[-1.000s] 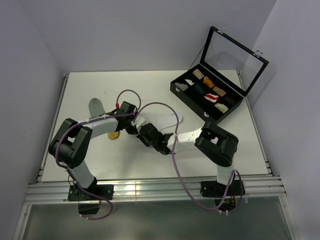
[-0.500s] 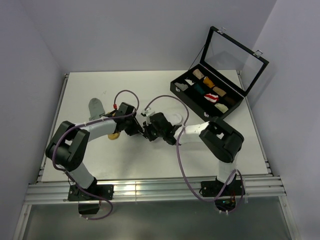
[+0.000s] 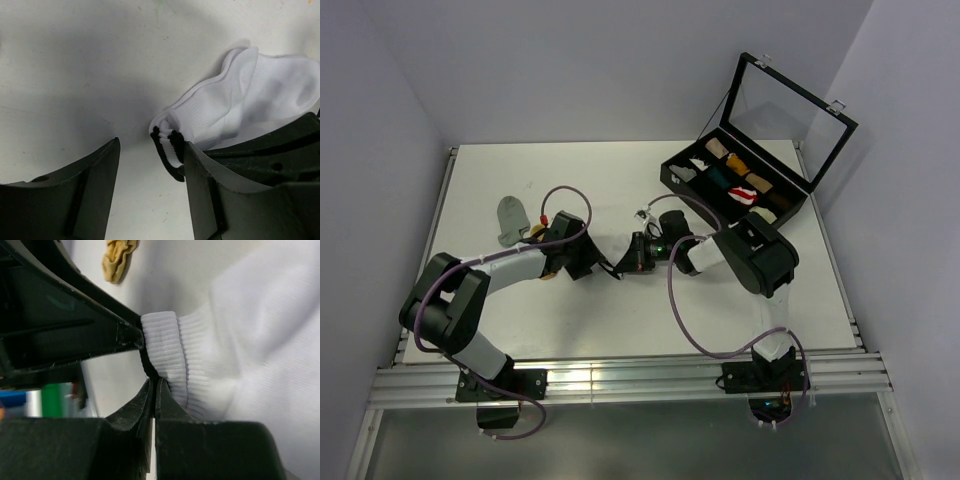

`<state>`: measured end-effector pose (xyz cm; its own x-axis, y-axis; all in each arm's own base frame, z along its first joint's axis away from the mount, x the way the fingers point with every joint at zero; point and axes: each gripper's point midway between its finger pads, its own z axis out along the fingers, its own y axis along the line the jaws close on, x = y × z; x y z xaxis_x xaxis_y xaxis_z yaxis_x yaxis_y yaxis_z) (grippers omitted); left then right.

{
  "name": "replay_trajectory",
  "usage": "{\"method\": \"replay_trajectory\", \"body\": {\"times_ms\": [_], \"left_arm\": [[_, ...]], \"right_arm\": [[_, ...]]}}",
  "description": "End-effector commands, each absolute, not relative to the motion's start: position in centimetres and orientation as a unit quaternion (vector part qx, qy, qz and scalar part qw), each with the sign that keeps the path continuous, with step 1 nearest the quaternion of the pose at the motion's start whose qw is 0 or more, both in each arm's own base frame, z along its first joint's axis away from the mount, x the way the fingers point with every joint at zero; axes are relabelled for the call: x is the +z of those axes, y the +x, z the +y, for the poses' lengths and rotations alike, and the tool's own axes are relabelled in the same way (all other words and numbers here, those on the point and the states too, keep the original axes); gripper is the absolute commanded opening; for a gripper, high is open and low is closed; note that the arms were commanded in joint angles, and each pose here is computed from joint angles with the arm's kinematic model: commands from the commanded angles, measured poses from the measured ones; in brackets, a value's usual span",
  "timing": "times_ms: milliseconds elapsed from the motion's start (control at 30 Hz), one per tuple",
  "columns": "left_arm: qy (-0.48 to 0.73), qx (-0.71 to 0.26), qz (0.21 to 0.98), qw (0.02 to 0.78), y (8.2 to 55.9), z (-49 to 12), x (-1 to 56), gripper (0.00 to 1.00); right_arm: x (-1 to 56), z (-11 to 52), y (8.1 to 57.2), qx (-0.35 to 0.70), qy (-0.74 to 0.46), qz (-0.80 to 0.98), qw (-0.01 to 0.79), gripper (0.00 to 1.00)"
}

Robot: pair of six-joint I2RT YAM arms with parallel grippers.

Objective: Roll the socks
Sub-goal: Roll the sock at the center of the board.

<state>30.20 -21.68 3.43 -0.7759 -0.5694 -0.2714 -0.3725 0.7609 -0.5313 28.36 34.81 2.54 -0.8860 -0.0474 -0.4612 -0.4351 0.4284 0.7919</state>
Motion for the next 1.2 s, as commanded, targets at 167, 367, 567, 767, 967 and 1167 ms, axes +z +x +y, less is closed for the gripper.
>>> {"method": "replay_trajectory", "body": {"times_ms": [167,367,567,767,967,1167], "left_arm": [[-0.254,-0.258,0.900,0.242,31.5,-22.7,4.8,0.55],[-0.248,-0.255,0.905,0.235,31.2,-23.1,4.3,0.52],[-0.243,-0.245,0.912,0.221,30.9,-23.5,3.2,0.48],[-0.229,-0.219,0.929,0.190,30.0,-23.6,1.2,0.43],[-0.212,-0.184,0.946,0.165,29.1,-23.4,-0.6,0.24],[-0.200,-0.163,0.953,0.158,28.9,-23.0,-0.9,0.13]], "right_arm": [[-1.1,32.6,26.0,0.540,-0.023,0.840,0.052,0.00],[-2.2,31.9,26.3,0.529,0.016,0.848,0.034,0.00],[-3.2,31.5,26.5,0.506,0.032,0.862,0.025,0.00],[-3.8,31.3,26.6,0.495,0.043,0.867,0.023,0.00],[-3.0,30.9,27.7,0.465,0.017,0.883,0.063,0.04],[1.6,30.8,29.0,0.427,-0.077,0.883,0.179,0.39]]}}
